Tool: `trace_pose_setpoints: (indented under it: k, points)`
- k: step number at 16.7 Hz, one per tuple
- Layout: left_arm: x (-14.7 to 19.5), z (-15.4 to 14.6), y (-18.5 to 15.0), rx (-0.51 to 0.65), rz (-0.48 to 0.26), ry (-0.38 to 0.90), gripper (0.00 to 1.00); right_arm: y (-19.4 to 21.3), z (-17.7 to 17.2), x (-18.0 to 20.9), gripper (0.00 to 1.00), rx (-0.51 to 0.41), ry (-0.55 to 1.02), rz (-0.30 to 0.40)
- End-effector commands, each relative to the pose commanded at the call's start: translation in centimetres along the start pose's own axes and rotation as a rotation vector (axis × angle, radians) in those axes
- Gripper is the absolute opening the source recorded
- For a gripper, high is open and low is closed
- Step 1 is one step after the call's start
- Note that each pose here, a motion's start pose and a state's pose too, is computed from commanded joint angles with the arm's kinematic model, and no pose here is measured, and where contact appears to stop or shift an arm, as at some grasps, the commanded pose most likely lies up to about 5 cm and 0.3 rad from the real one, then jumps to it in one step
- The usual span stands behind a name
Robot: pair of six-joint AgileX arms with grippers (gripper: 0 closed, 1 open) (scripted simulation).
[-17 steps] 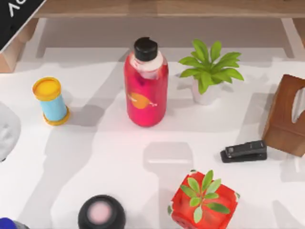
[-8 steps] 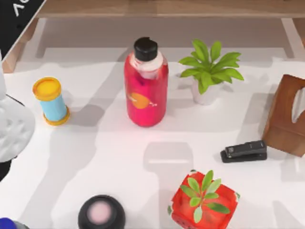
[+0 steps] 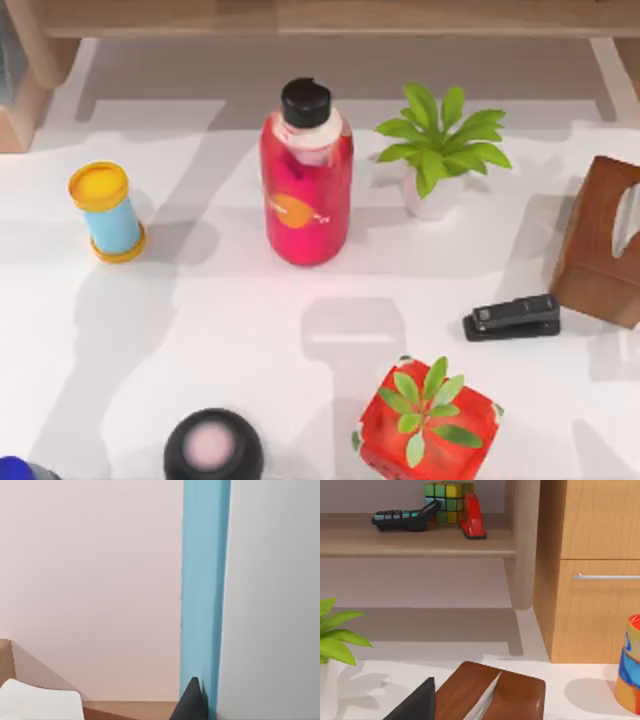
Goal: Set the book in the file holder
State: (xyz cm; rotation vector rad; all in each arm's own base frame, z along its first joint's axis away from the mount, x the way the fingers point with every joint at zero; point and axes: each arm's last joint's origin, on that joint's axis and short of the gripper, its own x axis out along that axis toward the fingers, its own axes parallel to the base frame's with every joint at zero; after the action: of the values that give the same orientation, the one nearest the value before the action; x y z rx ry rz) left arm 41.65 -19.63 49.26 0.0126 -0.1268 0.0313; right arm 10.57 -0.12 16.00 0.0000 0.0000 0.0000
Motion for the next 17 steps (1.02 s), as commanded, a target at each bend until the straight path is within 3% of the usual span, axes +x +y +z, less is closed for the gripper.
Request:
trace_pose_setpoints:
  k: [4,9,13,17]
  points:
    - [0.7,1.6,7.6,0.133,0.103,-0.068,0.0,0.0,0.0,0.0,1.0,0.0,0.0,0.0]
    - [2.2,-1.3,19.8,0.435,0.288,-0.011,0.0,0.0,0.0,0.0,1.0,0.0,0.0,0.0]
    - [1.5,-7.7,31.0,0.712,0.406,0.186,0.0,0.0,0.0,0.0,1.0,0.0,0.0,0.0]
    - [-2.3,-16.6,40.8,0.944,0.404,0.453,0.0,0.0,0.0,0.0,1.0,0.0,0.0,0.0]
